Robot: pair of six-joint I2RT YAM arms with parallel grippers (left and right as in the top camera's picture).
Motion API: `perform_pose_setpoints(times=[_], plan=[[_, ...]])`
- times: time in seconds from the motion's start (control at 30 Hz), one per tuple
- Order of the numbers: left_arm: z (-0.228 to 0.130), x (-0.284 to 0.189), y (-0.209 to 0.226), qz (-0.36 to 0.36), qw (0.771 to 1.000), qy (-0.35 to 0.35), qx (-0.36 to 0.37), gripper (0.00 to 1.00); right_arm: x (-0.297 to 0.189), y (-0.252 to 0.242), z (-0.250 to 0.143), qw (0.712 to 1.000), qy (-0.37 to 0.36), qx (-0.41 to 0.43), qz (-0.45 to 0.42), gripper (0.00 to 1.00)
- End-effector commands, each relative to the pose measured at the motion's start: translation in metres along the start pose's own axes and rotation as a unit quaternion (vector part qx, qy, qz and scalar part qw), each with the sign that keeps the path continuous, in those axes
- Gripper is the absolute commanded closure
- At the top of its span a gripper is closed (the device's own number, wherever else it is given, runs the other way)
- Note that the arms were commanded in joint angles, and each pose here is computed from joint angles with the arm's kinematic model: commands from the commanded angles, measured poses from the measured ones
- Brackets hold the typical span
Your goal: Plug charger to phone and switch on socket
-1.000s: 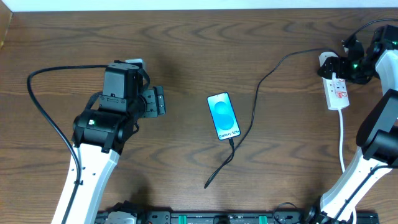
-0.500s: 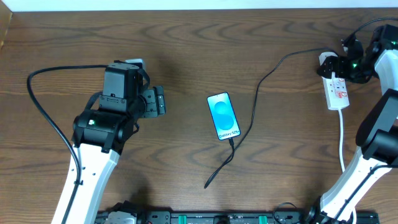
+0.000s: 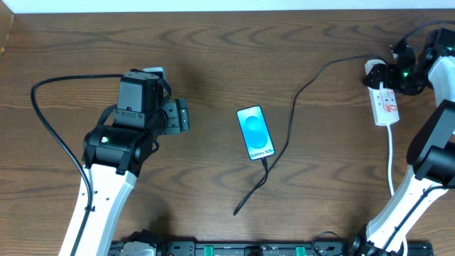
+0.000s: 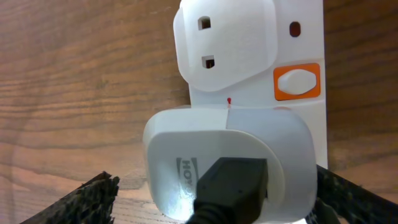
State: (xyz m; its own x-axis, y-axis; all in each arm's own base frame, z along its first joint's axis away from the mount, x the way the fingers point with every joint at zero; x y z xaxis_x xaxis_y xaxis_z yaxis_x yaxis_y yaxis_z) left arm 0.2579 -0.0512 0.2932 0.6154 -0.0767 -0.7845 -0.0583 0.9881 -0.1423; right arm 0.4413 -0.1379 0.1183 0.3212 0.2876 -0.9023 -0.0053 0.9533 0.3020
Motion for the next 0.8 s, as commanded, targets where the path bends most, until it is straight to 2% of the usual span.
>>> perform_pose_setpoints(times=[0.0,0.43,0.77], plan=[[0.001,0.000,0.001,0.006,1.000,-0.002,0.005,0.16,0.041,0.011,-0.019,0.996,0.051,0.026,0.075,0.11],[0.001,0.000,0.001,0.006,1.000,-0.002,0.005,0.16,0.043,0.018,-0.030,0.992,0.085,0.036,0.085,0.14],[0.001,0.000,0.001,0.006,1.000,-0.002,0.005,0.15,0.063,0.024,-0.058,0.987,0.121,0.049,0.098,0.15]])
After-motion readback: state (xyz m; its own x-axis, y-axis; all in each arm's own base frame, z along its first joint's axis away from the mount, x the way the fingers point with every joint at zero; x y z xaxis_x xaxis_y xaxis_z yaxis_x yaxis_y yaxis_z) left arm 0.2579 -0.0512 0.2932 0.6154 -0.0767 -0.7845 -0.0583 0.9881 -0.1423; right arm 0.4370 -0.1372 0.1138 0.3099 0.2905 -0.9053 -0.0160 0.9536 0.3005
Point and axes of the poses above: each gripper's point midway between its finger pads, its own x axis out along the fingers, its own y axis along the line the jaws close on, z = x × y, the point moved 9 cm from there along -x, back along the fingers, and after that the axes turned 3 degrees about -x, right-handed, at the moved point
